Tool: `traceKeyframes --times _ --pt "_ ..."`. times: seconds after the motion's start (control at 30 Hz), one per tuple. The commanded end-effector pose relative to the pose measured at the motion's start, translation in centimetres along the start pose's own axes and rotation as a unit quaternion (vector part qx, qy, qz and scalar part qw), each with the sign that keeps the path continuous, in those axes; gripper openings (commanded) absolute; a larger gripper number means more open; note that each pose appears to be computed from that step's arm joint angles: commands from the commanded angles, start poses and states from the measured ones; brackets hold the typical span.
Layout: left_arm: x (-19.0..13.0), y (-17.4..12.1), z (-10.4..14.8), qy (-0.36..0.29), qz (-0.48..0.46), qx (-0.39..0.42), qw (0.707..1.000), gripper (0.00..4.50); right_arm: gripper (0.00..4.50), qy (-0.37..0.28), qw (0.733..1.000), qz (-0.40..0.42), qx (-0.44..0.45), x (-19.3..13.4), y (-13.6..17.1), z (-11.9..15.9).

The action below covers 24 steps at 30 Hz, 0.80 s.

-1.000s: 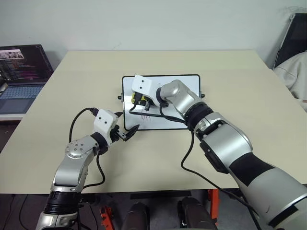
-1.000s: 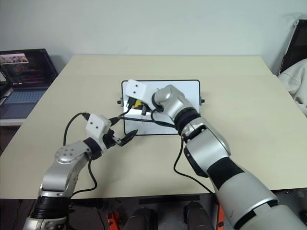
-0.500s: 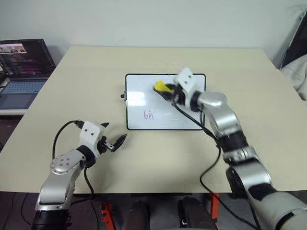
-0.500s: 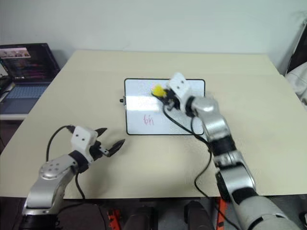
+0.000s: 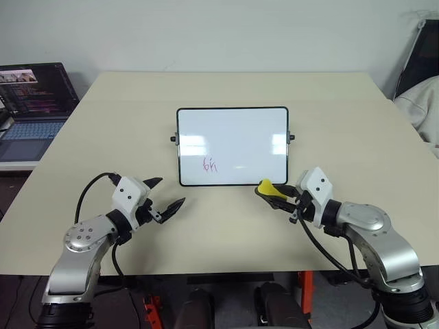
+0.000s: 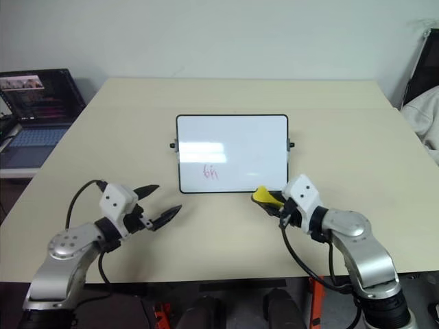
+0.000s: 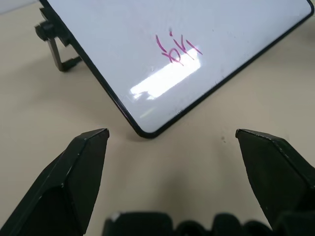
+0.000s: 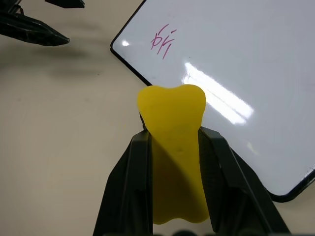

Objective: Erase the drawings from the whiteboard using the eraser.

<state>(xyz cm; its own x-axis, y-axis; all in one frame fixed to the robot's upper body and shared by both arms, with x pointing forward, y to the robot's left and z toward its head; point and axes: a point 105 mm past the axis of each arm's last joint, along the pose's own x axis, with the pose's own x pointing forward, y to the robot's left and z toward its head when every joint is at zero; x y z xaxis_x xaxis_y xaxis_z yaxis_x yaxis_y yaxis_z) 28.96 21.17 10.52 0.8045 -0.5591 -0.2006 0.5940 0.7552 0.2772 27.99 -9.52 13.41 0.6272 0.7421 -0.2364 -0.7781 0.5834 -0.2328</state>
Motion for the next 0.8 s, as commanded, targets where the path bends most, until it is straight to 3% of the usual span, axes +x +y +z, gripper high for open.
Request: traceKeyframes --times 0.03,0.33,0.67,0.8 --pt "-0.3 0.3 0.1 -0.005 0.004 0.017 1.0 4.5 0.97 -0.042 0.998 0.0 -0.039 0.8 0.7 1.9" --pt "-0.5 0.6 -0.2 -0.005 0.016 0.012 1.0 4.5 0.97 -0.032 0.994 0.012 -0.105 3.5 0.9 2.1" --pt "0.7 0.1 0.7 -0.011 0.001 0.03 1.0 4.5 0.97 0.008 0.948 0.017 -0.318 12.7 -0.9 4.9" --pt "1.0 0.0 1.2 -0.014 0.0 0.033 0.999 4.5 0.97 0.019 0.933 0.023 -0.358 15.1 -1.2 6.0"
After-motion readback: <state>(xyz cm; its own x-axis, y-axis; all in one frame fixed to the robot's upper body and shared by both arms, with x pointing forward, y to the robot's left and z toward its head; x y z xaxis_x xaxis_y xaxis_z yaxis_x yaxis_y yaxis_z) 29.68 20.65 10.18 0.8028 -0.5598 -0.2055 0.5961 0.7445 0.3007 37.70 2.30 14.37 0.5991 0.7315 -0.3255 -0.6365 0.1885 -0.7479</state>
